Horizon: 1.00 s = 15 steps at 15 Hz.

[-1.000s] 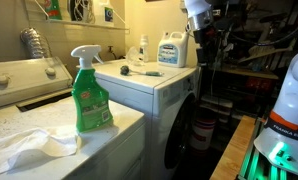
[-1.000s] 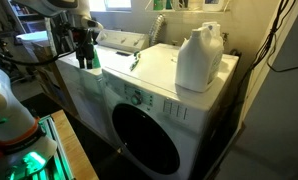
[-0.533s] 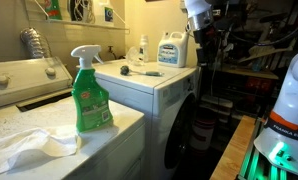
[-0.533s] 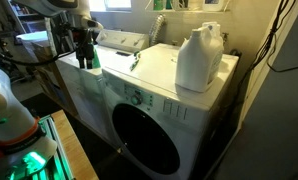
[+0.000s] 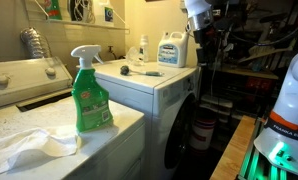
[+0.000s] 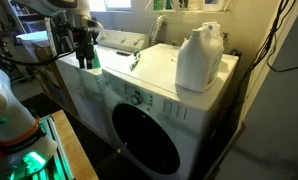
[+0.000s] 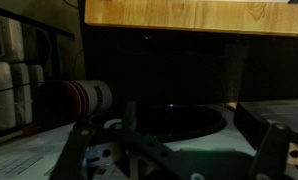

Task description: Pick up the white and green brush and put it the right way up on the washing machine

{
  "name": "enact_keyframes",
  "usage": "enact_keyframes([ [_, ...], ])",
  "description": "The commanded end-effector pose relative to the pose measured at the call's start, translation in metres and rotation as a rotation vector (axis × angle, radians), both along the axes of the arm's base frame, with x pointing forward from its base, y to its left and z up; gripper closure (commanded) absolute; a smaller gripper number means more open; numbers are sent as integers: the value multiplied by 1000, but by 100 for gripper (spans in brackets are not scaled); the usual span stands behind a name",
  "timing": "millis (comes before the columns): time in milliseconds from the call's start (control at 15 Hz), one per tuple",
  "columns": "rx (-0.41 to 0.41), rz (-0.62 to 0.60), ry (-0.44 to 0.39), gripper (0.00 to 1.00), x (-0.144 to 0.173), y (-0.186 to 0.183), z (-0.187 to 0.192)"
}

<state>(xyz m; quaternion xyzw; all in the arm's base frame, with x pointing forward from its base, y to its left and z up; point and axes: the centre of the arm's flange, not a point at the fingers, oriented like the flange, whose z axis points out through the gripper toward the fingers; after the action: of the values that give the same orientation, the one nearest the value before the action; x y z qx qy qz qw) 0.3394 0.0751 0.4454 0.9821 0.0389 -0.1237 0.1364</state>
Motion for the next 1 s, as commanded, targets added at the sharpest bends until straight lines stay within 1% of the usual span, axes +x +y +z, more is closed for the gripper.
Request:
enact_keyframes([
  [0,0,0,0,0,0,0,0],
  [867,0,0,0,0,0,0,0],
  [933,5,16,-5,0,7,5,3],
])
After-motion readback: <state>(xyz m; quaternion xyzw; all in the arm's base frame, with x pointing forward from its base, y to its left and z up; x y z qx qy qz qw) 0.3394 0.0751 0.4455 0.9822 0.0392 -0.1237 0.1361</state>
